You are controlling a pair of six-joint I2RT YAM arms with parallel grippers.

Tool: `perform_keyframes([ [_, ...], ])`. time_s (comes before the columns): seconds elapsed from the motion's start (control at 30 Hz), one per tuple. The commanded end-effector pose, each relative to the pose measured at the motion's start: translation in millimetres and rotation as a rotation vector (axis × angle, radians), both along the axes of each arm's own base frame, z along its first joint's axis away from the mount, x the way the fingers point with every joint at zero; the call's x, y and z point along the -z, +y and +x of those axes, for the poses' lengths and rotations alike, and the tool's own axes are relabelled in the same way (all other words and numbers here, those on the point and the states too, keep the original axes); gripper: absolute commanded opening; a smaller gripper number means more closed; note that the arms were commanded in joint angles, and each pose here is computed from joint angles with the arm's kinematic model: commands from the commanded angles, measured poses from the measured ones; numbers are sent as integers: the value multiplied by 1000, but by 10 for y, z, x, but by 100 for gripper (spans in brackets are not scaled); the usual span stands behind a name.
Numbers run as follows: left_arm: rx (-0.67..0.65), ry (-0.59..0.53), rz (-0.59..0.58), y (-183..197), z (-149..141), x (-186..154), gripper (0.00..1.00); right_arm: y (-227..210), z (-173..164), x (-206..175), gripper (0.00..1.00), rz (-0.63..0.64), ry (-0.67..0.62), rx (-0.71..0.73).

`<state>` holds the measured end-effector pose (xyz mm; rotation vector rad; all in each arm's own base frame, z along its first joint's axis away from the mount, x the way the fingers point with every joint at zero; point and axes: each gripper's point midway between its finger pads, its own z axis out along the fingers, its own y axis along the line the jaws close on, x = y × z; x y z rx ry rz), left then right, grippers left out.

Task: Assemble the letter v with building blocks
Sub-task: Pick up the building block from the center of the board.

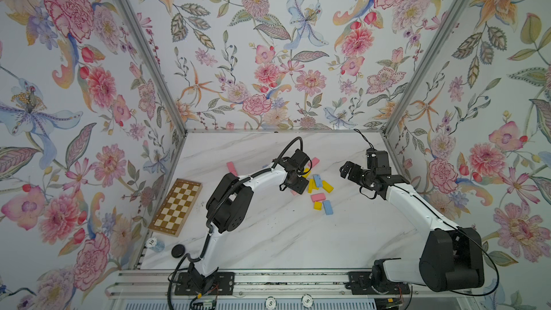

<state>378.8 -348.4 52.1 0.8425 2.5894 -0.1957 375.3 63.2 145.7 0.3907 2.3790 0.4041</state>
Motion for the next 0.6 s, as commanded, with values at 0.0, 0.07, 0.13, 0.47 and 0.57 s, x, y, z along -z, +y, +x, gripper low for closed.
perform_keyframes([
  [0.0, 18, 16, 14, -42, 32, 32, 77, 0, -45, -1, 99, 18, 0, 4],
  [0.07, 10, 19, 28, -55, 38, 76, 76, -2, -45, 3, 99, 18, 0, 6],
  [0.13, 14, 25, 24, -81, 44, 106, 72, -2, -46, -3, 99, 19, -4, 6],
  [0.47, 59, 50, 47, -191, -80, 260, 56, -7, -38, 6, 99, 19, -9, 10],
  [0.57, 65, 60, 66, -164, -93, 335, 51, -3, -40, 24, 99, 24, -10, 11],
])
